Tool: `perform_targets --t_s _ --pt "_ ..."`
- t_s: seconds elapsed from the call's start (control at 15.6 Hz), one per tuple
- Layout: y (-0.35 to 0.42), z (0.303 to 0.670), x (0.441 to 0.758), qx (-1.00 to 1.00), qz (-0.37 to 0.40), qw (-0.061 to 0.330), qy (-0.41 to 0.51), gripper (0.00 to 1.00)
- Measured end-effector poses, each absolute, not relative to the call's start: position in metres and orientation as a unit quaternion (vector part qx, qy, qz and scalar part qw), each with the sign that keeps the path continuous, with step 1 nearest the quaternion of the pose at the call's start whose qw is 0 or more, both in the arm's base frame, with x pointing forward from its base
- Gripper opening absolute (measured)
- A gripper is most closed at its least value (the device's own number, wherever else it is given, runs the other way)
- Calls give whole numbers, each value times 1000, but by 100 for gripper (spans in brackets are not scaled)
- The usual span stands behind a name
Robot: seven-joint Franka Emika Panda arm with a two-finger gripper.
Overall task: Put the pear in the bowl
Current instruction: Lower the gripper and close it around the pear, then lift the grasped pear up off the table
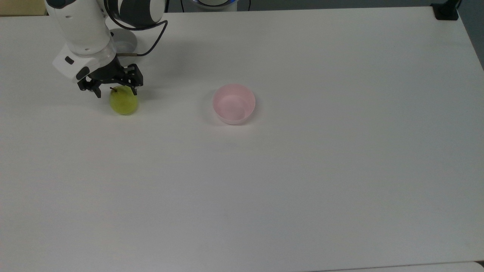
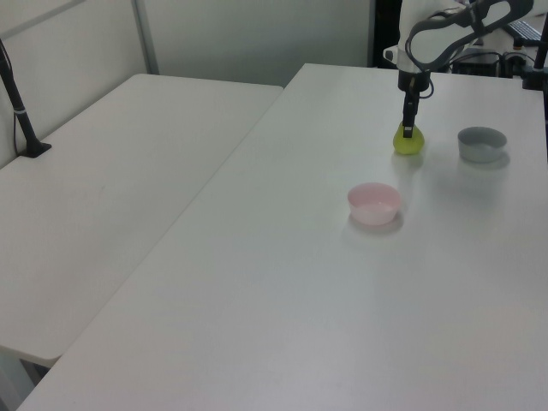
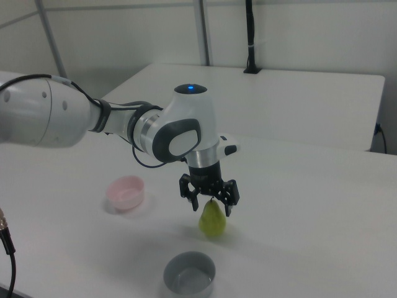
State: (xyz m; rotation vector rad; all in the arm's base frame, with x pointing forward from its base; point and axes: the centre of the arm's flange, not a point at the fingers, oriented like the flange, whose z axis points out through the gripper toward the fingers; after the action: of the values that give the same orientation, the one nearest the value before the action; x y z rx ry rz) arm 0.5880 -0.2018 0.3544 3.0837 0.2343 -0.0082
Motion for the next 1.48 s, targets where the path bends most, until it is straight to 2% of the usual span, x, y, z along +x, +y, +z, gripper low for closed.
perform_targets --t_s 0.06,0.13,0.26,0.32,0.71,0.9,1.09,1.48 --pt "-202 350 588 997 -6 23 76 96" --pt "-202 345 588 997 -9 23 76 88" --pt "-202 341 588 997 -10 23 76 65" --pt "-201 343 589 997 -9 23 75 63" --pt "-201 344 589 997 -7 24 75 63" --pt "-198 357 589 997 -3 24 77 63" --pt "-194 388 587 997 -5 19 79 62" --pt "-183 472 582 996 -36 1 84 62"
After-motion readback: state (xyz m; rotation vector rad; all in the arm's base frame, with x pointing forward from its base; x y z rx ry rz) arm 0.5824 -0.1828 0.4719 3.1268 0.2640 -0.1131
